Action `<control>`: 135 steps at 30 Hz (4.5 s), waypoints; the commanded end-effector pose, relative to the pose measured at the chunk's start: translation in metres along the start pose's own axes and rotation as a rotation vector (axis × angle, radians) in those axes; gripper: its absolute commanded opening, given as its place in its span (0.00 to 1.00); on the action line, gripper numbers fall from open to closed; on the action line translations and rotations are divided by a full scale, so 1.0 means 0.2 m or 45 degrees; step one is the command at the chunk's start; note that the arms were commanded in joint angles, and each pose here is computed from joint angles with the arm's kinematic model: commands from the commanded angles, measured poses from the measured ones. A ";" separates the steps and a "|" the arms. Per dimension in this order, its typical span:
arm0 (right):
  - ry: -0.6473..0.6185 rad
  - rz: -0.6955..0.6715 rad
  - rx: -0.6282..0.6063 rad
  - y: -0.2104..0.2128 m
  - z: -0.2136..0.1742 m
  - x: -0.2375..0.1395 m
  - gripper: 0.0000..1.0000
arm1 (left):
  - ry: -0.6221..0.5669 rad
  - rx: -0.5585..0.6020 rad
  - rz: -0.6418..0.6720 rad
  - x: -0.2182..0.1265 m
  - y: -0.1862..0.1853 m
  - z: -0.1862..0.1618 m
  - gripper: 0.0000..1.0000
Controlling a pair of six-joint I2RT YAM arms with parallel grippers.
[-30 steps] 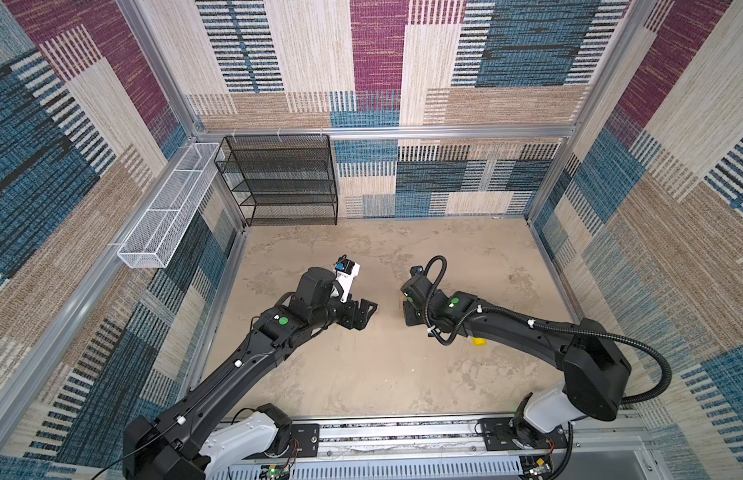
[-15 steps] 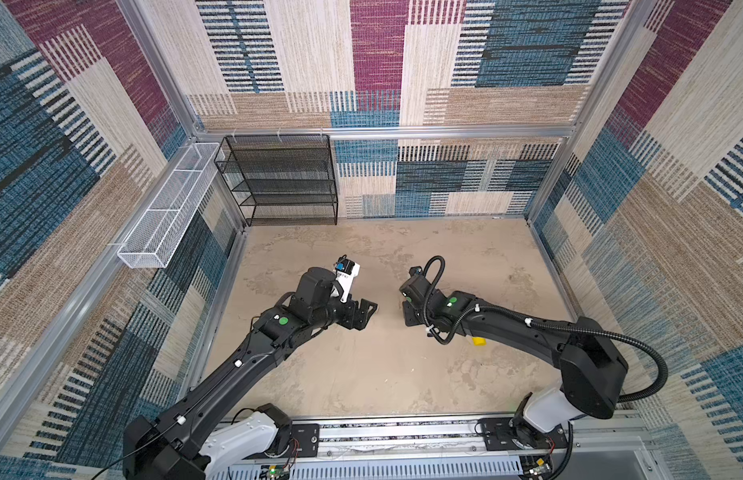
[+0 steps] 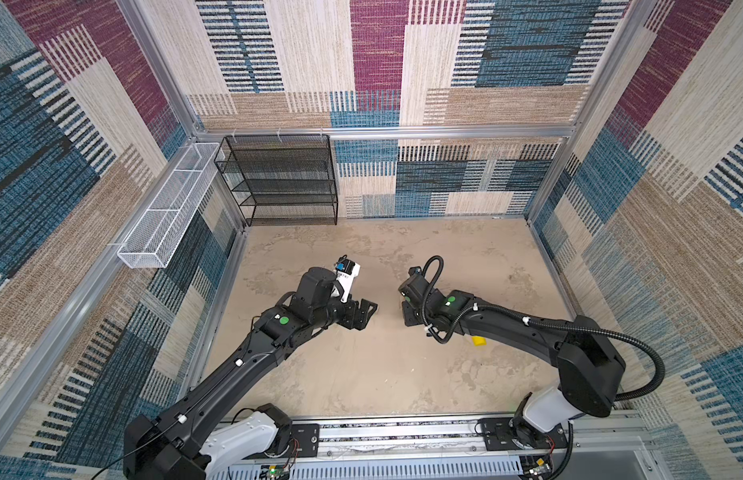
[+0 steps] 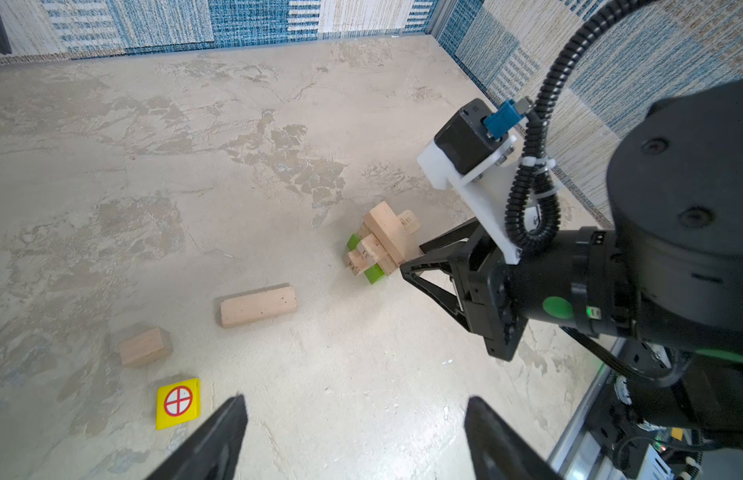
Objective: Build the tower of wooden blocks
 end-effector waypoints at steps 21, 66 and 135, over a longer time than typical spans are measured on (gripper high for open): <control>-0.008 0.000 0.029 0.00 0.02 -0.02 0.47 | 0.001 0.015 0.014 -0.01 0.00 0.00 0.87; -0.041 0.370 -0.639 0.43 0.41 -0.05 0.48 | -0.033 0.103 0.268 -0.31 0.12 -0.20 0.88; 0.127 0.318 -0.514 0.50 0.35 0.18 0.56 | 0.060 -0.194 0.215 -0.24 0.33 -0.21 0.88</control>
Point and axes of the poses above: each gripper's point midway between its finger pads, its own x axis out along the fingers, its own y axis along the line the jaws close on, z = x × y, the point moved 5 cm from there along -x, back along the fingers, and after that the axes turned 1 degree about -x, right-handed, at the moved point
